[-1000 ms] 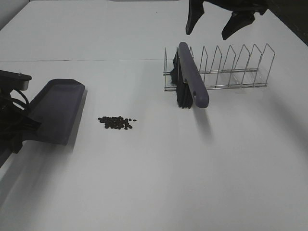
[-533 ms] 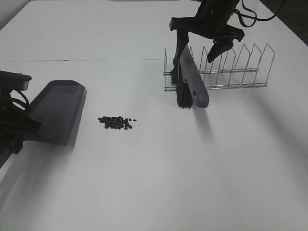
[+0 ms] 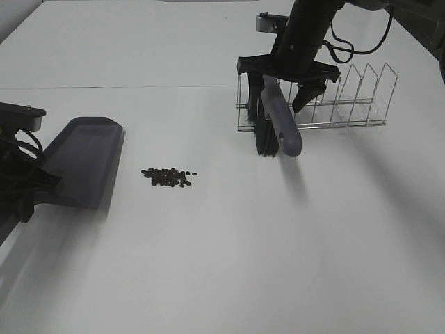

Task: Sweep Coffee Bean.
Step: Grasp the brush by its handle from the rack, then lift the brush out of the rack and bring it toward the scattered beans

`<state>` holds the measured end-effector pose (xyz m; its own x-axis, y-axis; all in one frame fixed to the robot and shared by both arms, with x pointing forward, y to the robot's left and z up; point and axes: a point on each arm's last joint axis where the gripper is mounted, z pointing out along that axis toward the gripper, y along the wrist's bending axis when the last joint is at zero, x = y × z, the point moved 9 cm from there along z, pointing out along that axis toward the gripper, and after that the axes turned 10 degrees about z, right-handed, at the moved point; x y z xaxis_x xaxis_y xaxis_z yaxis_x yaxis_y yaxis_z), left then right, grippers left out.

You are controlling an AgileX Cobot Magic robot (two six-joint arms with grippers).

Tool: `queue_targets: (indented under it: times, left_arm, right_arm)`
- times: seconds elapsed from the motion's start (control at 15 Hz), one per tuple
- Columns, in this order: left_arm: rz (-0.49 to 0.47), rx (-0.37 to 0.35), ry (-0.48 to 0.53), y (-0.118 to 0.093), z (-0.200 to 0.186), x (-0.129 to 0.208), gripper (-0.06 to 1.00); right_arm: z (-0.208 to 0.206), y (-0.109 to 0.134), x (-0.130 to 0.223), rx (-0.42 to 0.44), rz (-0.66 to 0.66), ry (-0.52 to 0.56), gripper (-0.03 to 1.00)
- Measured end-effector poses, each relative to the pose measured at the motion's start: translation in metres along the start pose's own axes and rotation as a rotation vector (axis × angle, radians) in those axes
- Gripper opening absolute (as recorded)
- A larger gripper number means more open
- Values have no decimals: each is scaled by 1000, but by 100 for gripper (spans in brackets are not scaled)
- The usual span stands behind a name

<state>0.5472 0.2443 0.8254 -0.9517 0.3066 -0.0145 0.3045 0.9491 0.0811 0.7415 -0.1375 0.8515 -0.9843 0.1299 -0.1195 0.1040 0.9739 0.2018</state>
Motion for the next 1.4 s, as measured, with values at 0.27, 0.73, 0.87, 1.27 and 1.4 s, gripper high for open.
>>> queue_targets:
  times: [0.27,0.73,0.87,1.27,1.4]
  left_arm:
    - [-7,7,0,-1,0,0,33]
    - [-7,7,0,-1,0,0,33]
    - [-7,7,0,-1,0,0,33]
    - [-8,8,0,-1,0,0,33]
    - [-8,8,0,-1,0,0,33]
  right_arm:
    - [5,-3,-1,16,-4,-1,60]
    - [5,-4,-2,22,-7,-5,29]
    - [-7,-5,-4,38,-21,-29,29]
    - [-107,3,-18,30,-62,-225,29]
    - [-139,2,-20,42,-75,-290,29]
